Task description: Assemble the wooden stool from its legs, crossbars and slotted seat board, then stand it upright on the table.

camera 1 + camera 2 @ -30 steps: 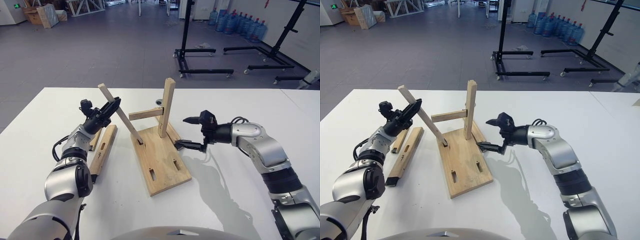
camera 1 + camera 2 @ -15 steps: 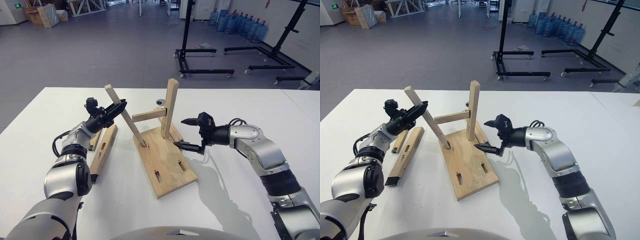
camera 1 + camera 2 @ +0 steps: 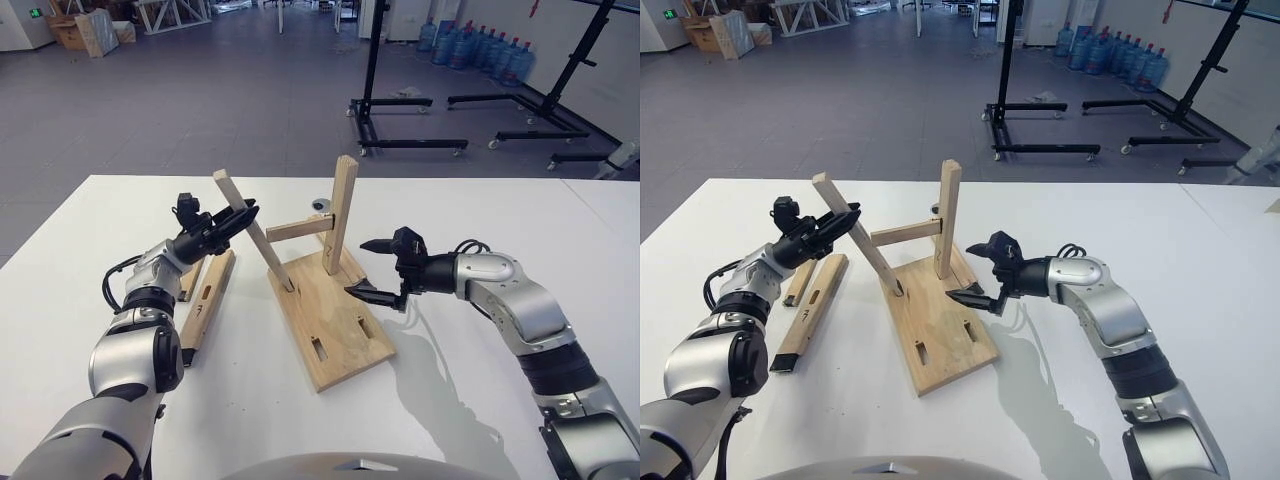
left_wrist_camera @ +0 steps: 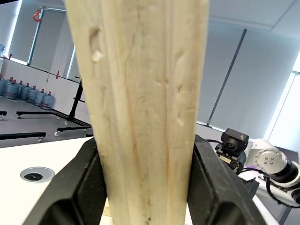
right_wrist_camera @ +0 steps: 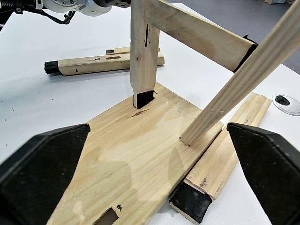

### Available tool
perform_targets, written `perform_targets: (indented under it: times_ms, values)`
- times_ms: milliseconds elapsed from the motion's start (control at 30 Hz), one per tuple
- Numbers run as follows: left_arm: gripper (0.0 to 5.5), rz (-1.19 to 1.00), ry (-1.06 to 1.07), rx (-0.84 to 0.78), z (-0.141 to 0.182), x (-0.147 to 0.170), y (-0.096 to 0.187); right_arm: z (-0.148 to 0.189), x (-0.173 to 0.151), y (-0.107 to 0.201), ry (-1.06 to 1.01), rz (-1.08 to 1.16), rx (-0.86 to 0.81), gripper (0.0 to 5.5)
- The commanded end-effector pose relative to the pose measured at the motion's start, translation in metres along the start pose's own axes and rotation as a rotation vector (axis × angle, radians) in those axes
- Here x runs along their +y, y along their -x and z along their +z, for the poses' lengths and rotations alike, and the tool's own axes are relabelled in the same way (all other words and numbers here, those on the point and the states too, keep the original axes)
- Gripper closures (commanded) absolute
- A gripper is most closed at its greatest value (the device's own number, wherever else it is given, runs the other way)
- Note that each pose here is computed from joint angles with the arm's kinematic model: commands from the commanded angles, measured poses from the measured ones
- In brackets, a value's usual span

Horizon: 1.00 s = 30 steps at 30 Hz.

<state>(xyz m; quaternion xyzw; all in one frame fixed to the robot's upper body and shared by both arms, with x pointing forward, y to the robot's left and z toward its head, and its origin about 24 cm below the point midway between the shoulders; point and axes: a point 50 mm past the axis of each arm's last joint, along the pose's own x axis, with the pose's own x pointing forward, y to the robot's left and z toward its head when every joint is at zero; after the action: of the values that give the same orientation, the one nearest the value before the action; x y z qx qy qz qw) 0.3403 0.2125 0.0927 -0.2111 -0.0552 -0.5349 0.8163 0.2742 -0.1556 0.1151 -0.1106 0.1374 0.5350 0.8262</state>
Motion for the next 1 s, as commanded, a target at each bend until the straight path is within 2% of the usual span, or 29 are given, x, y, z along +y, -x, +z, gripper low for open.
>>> perform_targets:
  times_ms: [33,167,267,433,533,700,833,1000]
  values:
    - [3.49,0.019,-0.046,0.188,-0.017,-0.002,0.009,0.000,0.003,-0.001,0.011,-0.003,0.000,0.10]
    - [3.49,-0.015,-0.040,0.176,-0.018,-0.005,0.005,-0.001,0.005,-0.002,0.009,-0.004,-0.004,0.10]
    - [3.49,-0.014,-0.029,0.169,-0.017,-0.005,0.004,0.011,0.009,-0.002,0.039,0.012,-0.043,0.10]
    - [3.49,-0.012,0.006,0.162,-0.015,-0.004,0.000,0.065,0.011,0.008,0.210,0.010,-0.175,0.10]
    - [3.49,-0.030,-0.018,0.185,-0.009,-0.004,-0.007,0.114,0.015,0.011,0.366,-0.048,-0.305,0.10]
    - [3.49,-0.061,-0.075,0.247,-0.009,-0.007,-0.013,0.162,0.014,-0.003,0.492,-0.244,-0.412,0.10]
    - [3.49,-0.063,-0.075,0.246,-0.007,-0.008,-0.015,0.165,0.002,-0.026,0.658,-0.450,-0.335,0.10]
    - [3.49,-0.064,-0.059,0.230,0.000,-0.008,-0.022,0.151,0.001,-0.052,0.854,-0.517,-0.219,0.10]
